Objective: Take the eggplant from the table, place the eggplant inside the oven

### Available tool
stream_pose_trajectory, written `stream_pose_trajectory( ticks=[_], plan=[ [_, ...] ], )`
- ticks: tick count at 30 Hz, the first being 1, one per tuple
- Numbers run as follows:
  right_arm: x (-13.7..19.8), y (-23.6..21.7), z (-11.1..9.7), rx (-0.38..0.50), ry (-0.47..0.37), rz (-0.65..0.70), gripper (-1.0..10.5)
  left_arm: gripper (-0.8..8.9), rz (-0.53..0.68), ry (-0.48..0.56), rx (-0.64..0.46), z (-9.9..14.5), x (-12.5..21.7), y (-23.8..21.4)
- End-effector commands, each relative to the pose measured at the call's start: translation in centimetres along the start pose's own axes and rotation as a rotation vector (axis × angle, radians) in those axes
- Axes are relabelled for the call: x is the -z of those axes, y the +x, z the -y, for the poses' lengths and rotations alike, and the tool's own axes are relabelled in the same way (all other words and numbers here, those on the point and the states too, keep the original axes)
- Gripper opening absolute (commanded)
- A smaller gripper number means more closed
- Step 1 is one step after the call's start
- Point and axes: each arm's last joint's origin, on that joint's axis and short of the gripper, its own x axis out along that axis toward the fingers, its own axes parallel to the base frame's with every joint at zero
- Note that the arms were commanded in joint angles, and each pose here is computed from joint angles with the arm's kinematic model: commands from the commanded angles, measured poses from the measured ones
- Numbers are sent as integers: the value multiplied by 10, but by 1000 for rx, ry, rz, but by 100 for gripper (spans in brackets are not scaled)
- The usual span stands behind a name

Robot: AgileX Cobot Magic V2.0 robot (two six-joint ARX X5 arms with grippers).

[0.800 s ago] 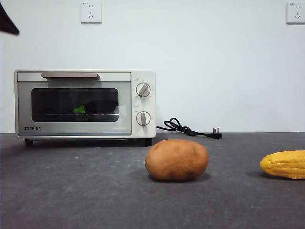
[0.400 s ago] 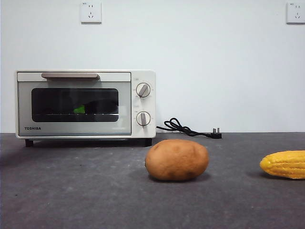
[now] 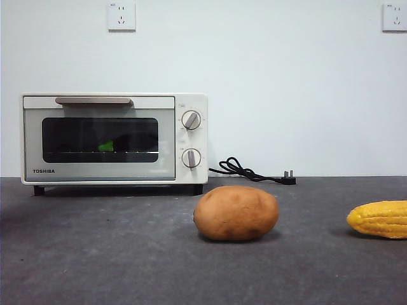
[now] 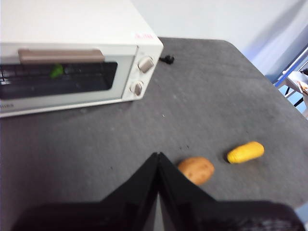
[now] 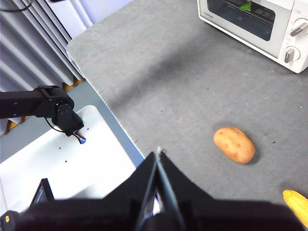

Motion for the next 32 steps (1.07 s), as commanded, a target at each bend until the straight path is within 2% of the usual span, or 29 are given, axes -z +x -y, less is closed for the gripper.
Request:
stream_pose_trajectory(
  ticks=[1, 9, 32],
  plan=[
    [3, 0, 0, 1, 10, -24, -2, -6, -11, 12, 7, 9, 10, -11],
    [3, 0, 0, 1, 10, -24, -2, -5, 12, 29, 7, 21, 23, -27],
    [3, 1, 0, 1, 11, -26, -2, -5, -7, 3, 12, 17, 20, -22]
  ],
)
